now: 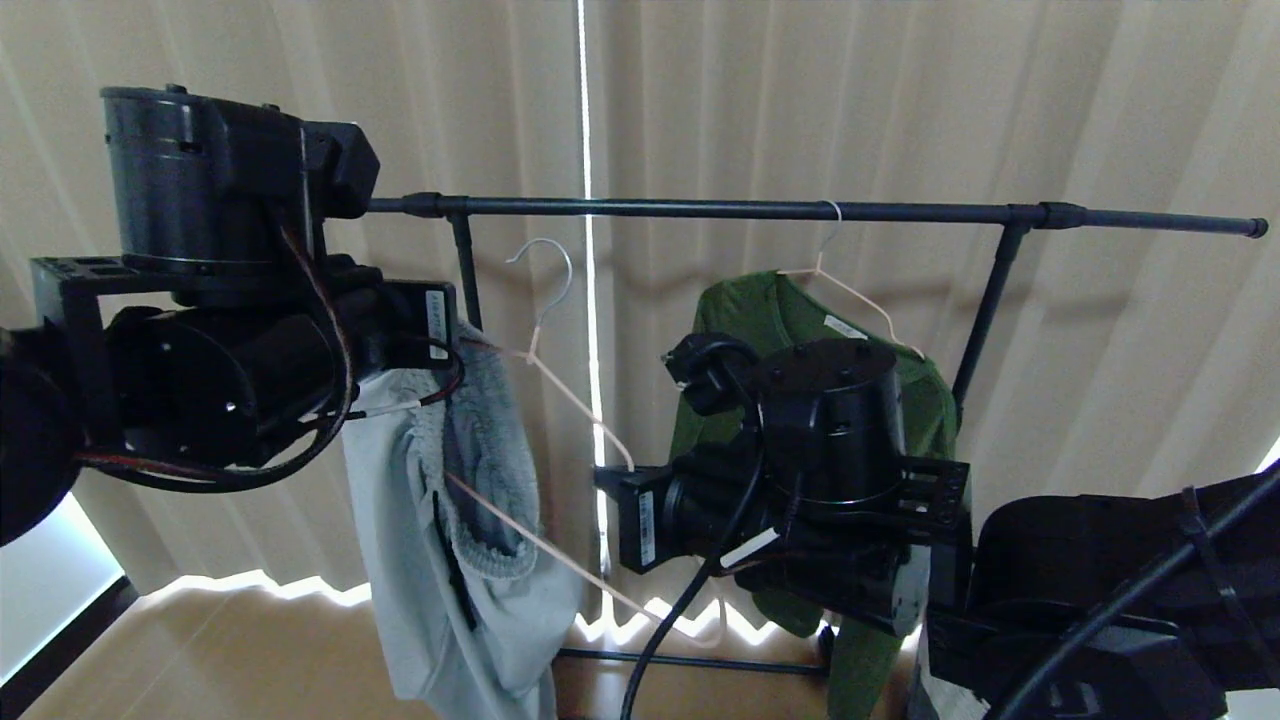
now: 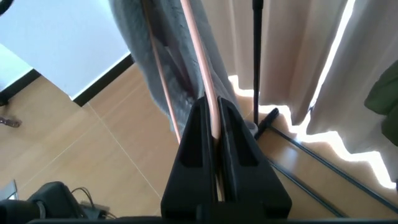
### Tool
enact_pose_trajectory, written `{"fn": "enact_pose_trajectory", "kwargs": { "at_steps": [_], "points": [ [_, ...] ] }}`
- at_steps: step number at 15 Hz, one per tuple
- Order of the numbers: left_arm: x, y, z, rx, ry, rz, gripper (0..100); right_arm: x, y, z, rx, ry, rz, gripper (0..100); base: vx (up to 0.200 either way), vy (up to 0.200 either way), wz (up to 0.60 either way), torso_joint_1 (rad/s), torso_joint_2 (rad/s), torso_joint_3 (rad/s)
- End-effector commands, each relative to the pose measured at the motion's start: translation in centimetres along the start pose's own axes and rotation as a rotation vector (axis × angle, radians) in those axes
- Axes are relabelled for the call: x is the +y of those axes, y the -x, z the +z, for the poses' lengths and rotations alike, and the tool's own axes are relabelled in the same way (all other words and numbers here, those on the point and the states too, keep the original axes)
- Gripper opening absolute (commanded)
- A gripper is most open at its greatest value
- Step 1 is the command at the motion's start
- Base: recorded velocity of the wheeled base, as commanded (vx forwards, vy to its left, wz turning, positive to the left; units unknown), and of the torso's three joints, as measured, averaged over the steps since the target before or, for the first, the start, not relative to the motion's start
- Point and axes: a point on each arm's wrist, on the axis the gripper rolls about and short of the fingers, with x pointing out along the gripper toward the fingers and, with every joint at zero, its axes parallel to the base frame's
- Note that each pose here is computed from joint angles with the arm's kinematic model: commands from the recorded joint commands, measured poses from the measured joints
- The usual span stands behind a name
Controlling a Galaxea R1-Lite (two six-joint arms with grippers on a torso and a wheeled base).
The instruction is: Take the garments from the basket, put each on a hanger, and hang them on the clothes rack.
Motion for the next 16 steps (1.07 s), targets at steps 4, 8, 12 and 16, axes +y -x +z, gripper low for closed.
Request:
{"fn": "enact_pose_trajectory", "kwargs": {
  "at_steps": [4, 8, 12, 16],
  "points": [
    [-1.2, 3.0, -0.1, -0.024, -0.002, -0.125, 0, -1.2, -0.2, 0.5, -0.014, -0.011, -0.032, 0, 0.0, 0.0, 0.0, 0.0, 0.0, 0.0],
    [-0.3, 5.2, -1.4, -0.005, -0.063, -0.432, 0, -2.2, 1.6, 2.0, -0.059, -0.012, -0.056, 0, 0.0, 0.0, 0.0, 0.0, 0.0, 0.0],
    [0.3, 6.1, -2.4, 0.006, -0.095, -0.595, 0, -2.8, 3.4, 2.5, -0.082, 0.05, -0.067, 0, 0.0, 0.0, 0.0, 0.0, 0.0, 0.0],
    [0.1, 6.0, -2.9, 0.01, -0.142, -0.599, 100, -2.4, 4.6, 3.2, -0.112, 0.06, -0.056, 0, 0.0, 0.0, 0.0, 0.0, 0.0, 0.0]
  ]
}}
